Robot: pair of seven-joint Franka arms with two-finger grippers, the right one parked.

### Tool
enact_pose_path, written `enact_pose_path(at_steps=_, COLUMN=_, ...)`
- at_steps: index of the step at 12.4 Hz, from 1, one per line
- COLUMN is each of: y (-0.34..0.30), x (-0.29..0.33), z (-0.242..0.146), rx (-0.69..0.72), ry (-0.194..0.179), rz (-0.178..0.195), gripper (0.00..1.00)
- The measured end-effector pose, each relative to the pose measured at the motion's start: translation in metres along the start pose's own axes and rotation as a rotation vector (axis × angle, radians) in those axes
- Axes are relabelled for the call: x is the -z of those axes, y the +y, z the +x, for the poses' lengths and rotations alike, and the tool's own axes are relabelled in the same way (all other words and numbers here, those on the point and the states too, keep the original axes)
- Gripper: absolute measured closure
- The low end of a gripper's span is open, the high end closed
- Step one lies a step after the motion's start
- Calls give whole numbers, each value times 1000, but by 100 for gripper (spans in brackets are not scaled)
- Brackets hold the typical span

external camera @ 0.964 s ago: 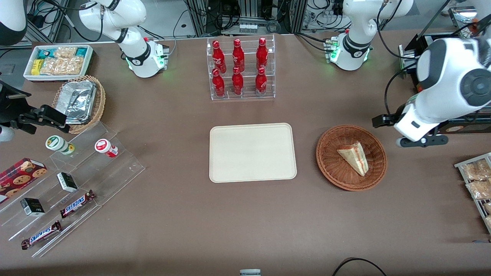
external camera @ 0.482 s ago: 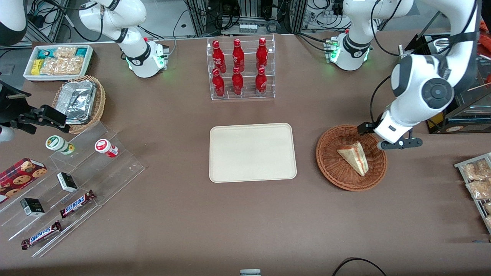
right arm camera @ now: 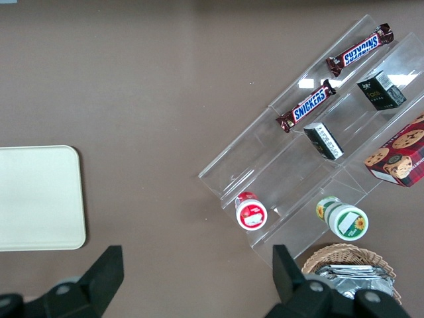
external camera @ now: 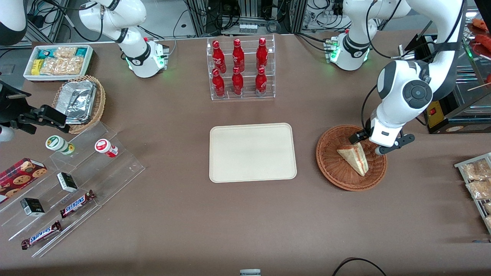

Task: Place sandwich from basket to tray
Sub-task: 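Lower the open left gripper and close it on the wrapped sandwich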

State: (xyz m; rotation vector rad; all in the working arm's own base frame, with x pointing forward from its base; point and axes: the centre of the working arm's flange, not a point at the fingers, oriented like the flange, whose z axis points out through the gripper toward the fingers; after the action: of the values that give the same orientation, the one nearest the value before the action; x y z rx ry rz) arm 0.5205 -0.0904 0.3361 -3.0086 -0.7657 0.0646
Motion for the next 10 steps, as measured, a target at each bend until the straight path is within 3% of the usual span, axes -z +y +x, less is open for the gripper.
enact_pose_path(at_steps=5, y=8, x=-30, z=9, rx=243, ry=19, rz=-27, gripper=0)
enact_pose_path(at_steps=10, y=10, x=-55, z=11, rx=275, ry=3, rz=-16, gripper=0)
